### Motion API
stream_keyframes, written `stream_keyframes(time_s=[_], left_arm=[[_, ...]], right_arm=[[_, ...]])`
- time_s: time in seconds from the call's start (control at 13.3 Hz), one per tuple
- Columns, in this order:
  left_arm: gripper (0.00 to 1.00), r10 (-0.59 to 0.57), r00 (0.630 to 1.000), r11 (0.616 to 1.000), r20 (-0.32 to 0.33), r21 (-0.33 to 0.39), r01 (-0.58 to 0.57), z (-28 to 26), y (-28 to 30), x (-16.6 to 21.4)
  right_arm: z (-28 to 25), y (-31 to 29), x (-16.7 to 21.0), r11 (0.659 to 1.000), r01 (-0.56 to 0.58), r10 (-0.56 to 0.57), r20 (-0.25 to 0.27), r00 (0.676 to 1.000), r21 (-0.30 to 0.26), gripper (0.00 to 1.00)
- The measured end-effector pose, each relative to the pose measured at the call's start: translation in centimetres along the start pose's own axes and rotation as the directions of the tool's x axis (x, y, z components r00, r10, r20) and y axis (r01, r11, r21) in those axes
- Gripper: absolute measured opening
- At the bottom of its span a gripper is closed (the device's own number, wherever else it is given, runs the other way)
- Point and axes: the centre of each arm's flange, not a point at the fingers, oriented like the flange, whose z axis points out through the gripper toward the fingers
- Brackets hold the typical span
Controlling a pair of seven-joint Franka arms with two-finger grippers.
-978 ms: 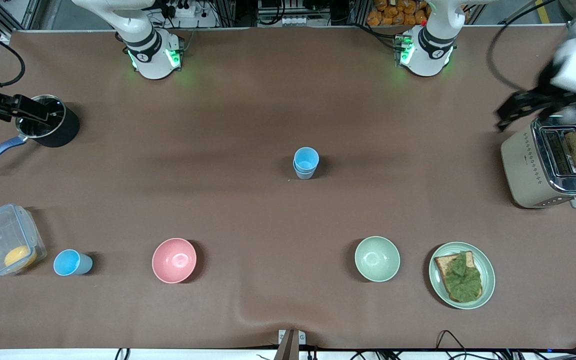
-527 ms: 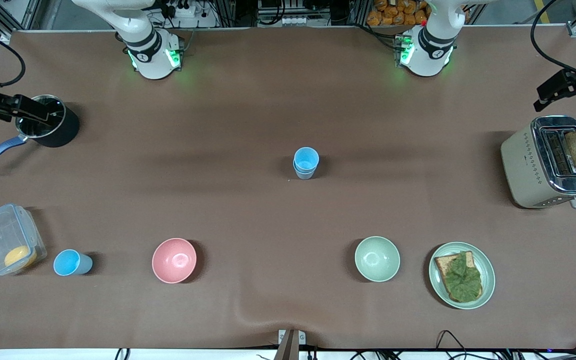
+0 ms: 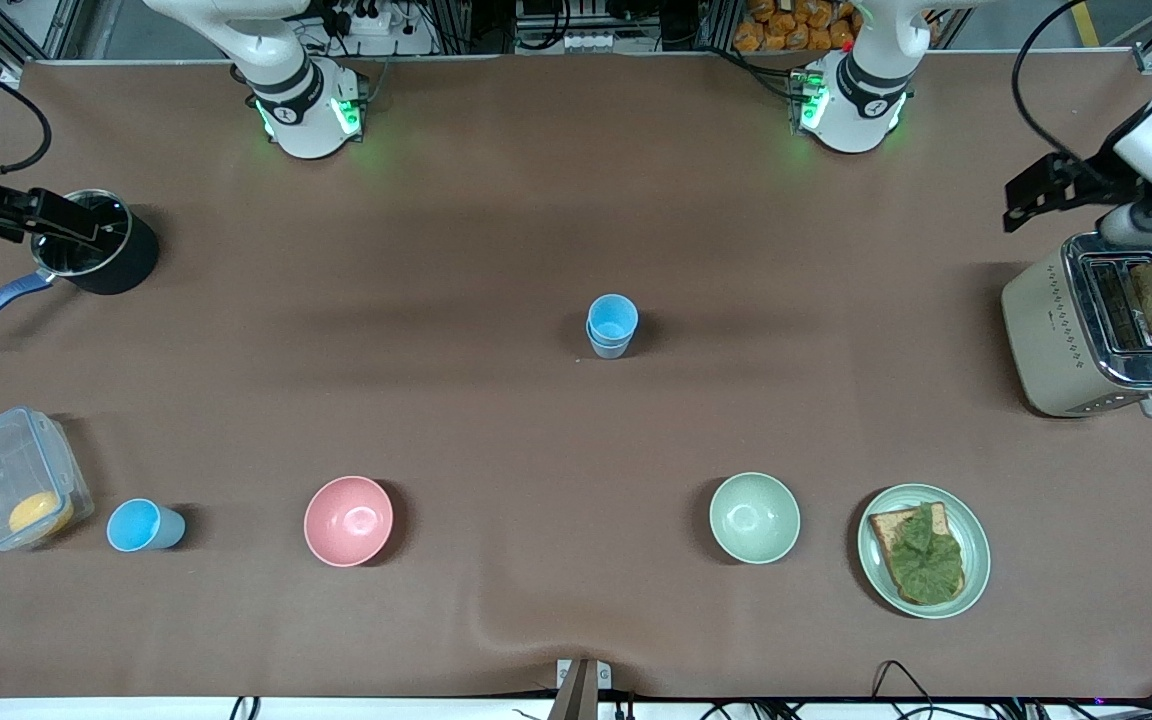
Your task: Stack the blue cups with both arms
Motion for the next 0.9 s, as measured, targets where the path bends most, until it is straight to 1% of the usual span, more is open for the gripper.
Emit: stream_keyframes(time_s=[0.15,0.45,0.9], left_arm=[[1.0,-0.003,1.0,1.0,0.0,-0.002,0.003,0.1,-0.3,0.5],[1.0,0.002,0.999,1.0,-0.034,-0.002,-0.002,0.0,-0.1,1.2],[1.0,-0.013,0.999,1.0,-0.037,-0.004,0.013,-0.1,-0.8,1.3]], right_arm=[[0.0,0.0,0.0,1.0,0.0,0.0,0.0,1.0,0.0,1.0],[0.0,0.0,0.0,1.0,0.0,0.0,0.0,1.0,0.0,1.0],[0.0,0.0,0.0,1.0,-0.001,0.001,0.004,1.0,0.0,1.0]])
